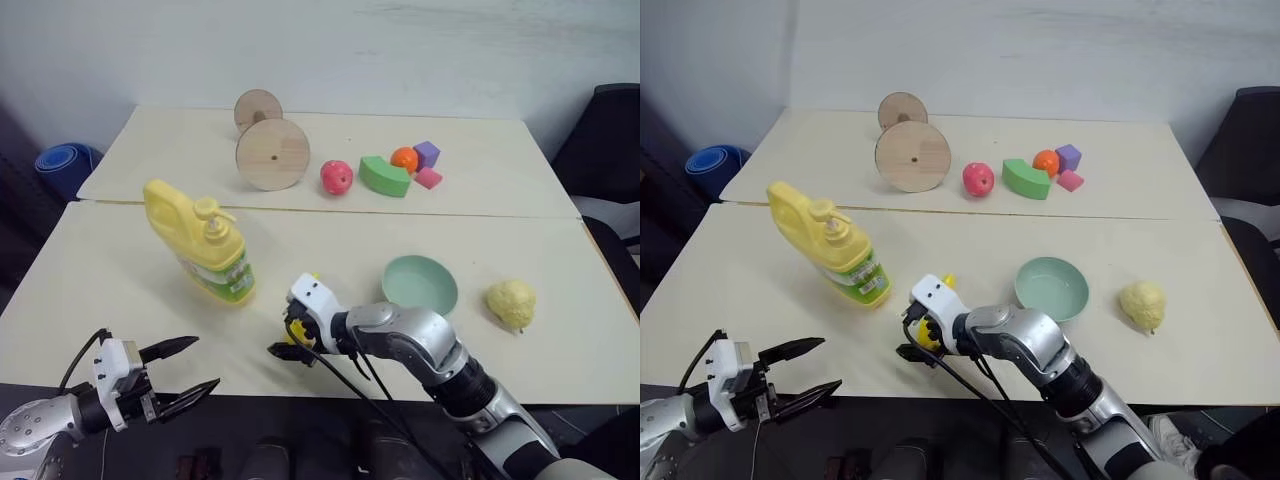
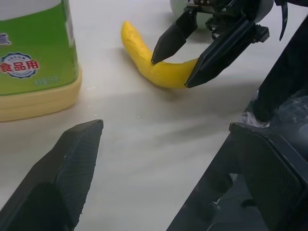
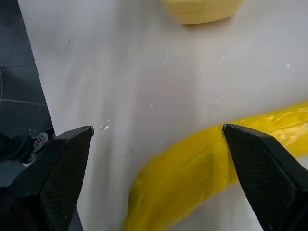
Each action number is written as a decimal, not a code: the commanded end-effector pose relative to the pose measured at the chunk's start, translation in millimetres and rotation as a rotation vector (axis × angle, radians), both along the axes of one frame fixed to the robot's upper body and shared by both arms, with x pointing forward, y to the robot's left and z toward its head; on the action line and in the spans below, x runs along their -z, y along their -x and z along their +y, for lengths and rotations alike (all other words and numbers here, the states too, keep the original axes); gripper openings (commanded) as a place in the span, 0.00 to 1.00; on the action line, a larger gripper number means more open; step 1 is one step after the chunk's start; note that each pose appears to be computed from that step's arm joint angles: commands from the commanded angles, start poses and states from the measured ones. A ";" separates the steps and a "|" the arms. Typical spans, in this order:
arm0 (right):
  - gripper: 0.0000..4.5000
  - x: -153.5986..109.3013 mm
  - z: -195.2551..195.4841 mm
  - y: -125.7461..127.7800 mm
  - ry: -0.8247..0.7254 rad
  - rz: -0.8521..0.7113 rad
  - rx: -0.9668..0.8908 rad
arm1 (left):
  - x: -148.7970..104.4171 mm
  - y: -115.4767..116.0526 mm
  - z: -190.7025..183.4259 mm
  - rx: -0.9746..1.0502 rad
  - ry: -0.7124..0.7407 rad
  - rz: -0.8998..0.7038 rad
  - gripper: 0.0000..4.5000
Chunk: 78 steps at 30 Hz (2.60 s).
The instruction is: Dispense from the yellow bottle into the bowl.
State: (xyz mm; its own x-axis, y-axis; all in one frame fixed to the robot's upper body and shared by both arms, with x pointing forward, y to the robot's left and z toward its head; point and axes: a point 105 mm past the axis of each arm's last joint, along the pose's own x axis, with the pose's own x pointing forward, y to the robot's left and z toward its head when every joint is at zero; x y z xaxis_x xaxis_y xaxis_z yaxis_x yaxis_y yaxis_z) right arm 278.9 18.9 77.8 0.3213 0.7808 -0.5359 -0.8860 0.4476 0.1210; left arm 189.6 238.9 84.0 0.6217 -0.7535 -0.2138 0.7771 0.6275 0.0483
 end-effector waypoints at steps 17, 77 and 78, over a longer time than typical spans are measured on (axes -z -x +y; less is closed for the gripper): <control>1.00 -5.2 -45.9 -10.8 0.087 0.026 0.122 | -3.2 -1.4 -7.2 0.019 -0.005 -0.059 0.99; 0.99 -109.3 -343.0 -5.3 0.198 -0.440 0.366 | -36.8 -46.4 -69.5 0.277 0.115 -0.200 1.00; 0.99 -108.1 -324.8 -1.7 0.154 -0.423 0.320 | -35.9 -45.8 -68.4 0.273 0.114 -0.198 1.00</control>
State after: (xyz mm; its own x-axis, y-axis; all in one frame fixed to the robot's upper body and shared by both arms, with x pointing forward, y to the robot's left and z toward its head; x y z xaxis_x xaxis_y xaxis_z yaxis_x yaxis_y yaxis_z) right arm 284.5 -338.8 170.1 0.7845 0.4185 -0.4576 -0.5857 0.7425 -0.3250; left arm 238.1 167.2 114.5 0.4147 -0.9098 -0.0179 0.9038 0.4096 0.1237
